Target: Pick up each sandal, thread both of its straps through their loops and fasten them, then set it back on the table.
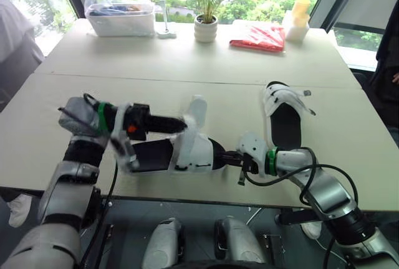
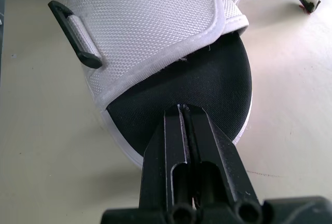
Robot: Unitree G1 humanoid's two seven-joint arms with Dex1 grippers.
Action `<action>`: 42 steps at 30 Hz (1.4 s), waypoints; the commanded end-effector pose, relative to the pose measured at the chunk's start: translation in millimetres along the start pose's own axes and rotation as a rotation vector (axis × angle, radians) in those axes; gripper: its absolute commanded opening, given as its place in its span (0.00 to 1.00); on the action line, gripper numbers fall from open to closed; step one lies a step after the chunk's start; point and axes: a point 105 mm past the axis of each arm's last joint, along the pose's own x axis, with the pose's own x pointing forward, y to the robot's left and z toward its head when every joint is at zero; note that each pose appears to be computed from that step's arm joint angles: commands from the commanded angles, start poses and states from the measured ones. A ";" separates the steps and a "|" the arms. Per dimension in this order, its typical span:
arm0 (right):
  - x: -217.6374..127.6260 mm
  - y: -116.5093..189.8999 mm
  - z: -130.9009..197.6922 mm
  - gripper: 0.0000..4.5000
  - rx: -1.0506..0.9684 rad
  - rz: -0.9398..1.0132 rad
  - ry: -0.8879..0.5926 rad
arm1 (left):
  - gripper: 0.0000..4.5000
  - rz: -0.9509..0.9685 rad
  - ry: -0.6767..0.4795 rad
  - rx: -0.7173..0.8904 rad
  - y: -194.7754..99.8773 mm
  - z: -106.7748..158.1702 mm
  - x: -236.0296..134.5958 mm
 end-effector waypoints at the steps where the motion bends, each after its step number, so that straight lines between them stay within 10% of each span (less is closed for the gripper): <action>1: -0.5 -3.9 -26.0 0.00 0.056 -0.030 0.097 | 0.01 -0.037 0.087 -0.271 -22.4 -20.3 -12.3; 12: 2.4 -6.8 -21.7 0.00 0.052 -0.017 0.084 | 0.01 -0.064 0.127 -0.465 -43.7 -22.9 -6.2; 22: 1.7 -4.7 -22.8 0.00 0.030 0.018 0.099 | 0.97 0.057 0.193 -0.766 -11.2 -31.8 -18.2; 31: 1.3 -4.7 -25.5 0.00 0.023 0.028 0.106 | 0.99 0.001 0.331 -1.629 -22.3 -5.3 -49.4; 42: 2.8 -0.4 -27.2 0.00 0.008 0.049 0.116 | 0.99 -0.022 0.160 -2.447 -10.1 35.1 -17.7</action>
